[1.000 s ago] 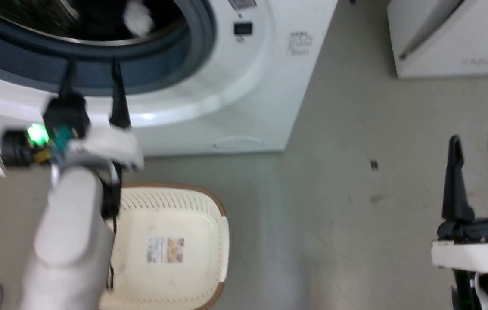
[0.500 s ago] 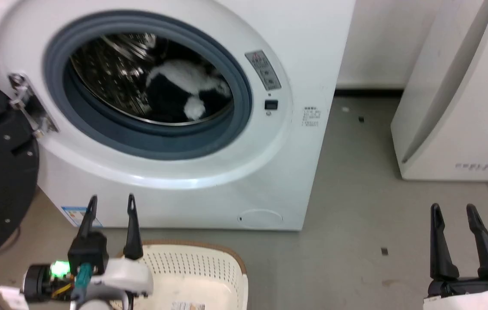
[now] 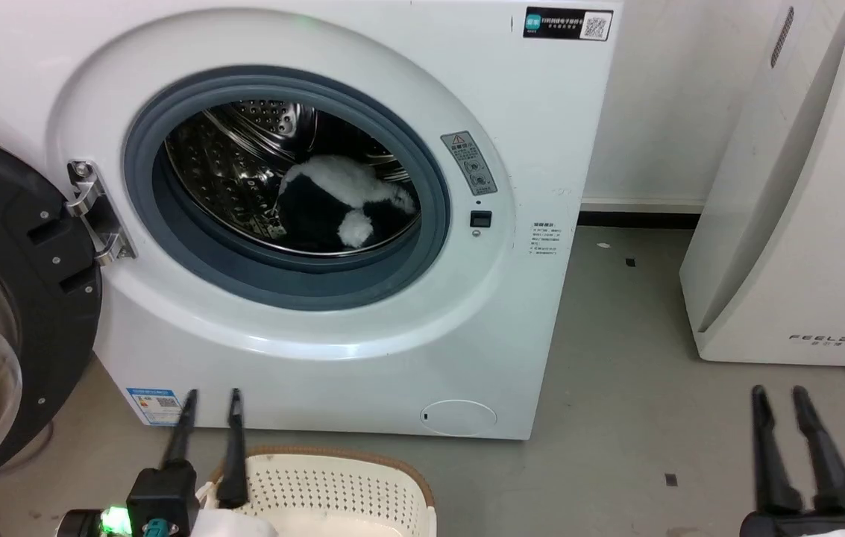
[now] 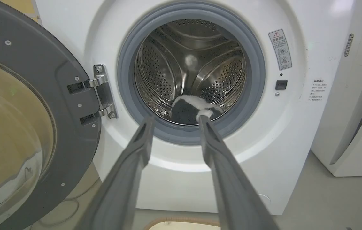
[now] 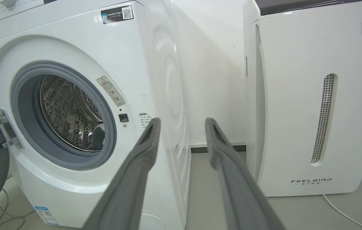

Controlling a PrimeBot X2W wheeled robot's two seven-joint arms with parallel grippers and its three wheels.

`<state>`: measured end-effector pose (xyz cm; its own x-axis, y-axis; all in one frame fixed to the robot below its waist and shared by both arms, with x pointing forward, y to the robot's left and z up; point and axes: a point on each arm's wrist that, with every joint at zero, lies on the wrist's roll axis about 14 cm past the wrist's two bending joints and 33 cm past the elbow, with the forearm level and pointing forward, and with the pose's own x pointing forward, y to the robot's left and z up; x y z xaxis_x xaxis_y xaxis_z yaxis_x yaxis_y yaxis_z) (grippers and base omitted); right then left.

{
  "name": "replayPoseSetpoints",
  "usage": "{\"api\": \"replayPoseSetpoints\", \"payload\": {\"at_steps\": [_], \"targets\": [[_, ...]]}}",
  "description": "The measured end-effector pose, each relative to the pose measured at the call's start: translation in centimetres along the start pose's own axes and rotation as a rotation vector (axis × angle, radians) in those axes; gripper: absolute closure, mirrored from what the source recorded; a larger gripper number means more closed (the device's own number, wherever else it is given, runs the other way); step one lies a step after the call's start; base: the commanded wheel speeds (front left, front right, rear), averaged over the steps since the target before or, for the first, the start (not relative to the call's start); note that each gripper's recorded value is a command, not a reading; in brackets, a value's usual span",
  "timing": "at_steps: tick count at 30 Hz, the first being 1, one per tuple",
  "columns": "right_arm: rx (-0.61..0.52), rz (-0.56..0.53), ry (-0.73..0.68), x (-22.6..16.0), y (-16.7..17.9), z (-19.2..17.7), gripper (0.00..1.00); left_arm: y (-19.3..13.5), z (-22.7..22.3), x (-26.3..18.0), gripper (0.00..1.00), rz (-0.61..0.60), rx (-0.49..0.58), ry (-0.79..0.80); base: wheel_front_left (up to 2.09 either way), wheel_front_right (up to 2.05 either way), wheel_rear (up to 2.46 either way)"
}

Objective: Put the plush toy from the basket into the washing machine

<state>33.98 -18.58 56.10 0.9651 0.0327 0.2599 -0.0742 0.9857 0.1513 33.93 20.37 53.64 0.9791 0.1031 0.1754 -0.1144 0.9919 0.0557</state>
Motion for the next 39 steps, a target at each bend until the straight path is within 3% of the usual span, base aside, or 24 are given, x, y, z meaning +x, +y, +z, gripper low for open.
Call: {"api": "replayPoseSetpoints", "payload": {"at_steps": [39], "targets": [[-0.046, 0.022, 0.093, 0.3, 0.5, -1.7, 1.00, -0.8, -0.9, 0.6, 1.00, -0.032, -0.010, 0.065, 0.00, 0.00, 0.00]]}}
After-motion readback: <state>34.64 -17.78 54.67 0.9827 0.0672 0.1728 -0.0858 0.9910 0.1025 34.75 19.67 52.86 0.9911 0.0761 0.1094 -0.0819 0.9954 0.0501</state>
